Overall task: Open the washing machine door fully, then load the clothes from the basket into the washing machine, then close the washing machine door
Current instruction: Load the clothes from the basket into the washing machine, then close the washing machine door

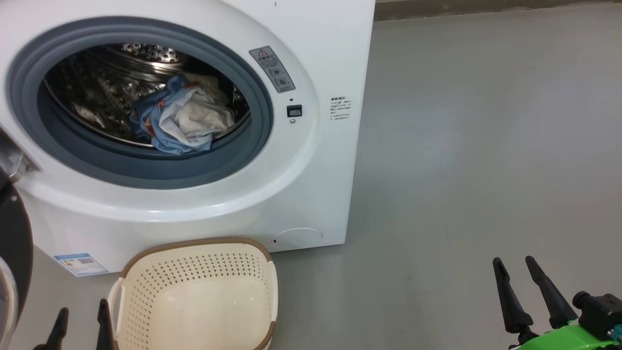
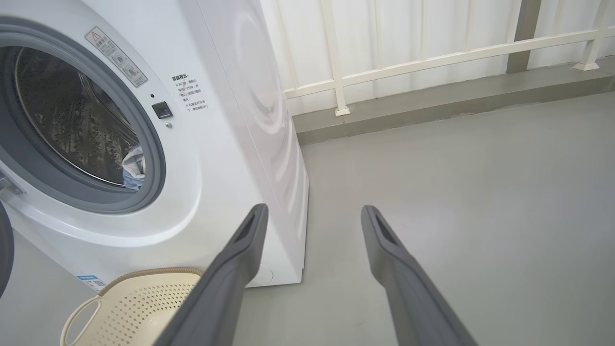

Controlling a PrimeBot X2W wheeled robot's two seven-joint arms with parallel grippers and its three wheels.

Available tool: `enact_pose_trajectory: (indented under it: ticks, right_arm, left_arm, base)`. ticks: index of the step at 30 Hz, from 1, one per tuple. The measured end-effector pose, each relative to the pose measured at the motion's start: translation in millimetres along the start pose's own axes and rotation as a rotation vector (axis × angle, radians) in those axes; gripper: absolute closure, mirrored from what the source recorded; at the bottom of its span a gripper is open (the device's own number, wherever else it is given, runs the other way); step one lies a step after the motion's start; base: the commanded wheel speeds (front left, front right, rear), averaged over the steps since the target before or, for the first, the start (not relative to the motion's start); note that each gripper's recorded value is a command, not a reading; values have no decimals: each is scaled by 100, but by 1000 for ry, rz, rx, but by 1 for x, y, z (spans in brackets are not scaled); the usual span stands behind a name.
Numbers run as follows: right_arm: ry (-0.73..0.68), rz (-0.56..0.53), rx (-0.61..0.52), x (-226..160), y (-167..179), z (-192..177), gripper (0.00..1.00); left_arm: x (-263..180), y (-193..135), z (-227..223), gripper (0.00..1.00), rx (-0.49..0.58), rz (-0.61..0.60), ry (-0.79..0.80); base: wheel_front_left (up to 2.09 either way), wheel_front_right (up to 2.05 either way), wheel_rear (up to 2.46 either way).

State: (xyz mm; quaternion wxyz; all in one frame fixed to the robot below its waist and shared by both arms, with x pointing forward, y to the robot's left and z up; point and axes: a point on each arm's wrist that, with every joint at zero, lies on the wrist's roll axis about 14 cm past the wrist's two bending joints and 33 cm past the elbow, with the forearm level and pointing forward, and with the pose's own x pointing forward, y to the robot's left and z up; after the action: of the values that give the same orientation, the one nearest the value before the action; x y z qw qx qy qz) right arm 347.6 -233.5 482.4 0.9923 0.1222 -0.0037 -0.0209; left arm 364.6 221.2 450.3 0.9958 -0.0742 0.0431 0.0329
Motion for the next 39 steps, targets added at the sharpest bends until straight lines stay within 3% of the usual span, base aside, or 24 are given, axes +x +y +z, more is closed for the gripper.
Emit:
enact_pose_trajectory:
  ticks: [39]
  right_arm:
    - [17,4,6,1,3,-6,0]
  left_arm:
    - [-4,-2,-1,0,-15,6,-1]
  base:
    - [0,0,0]
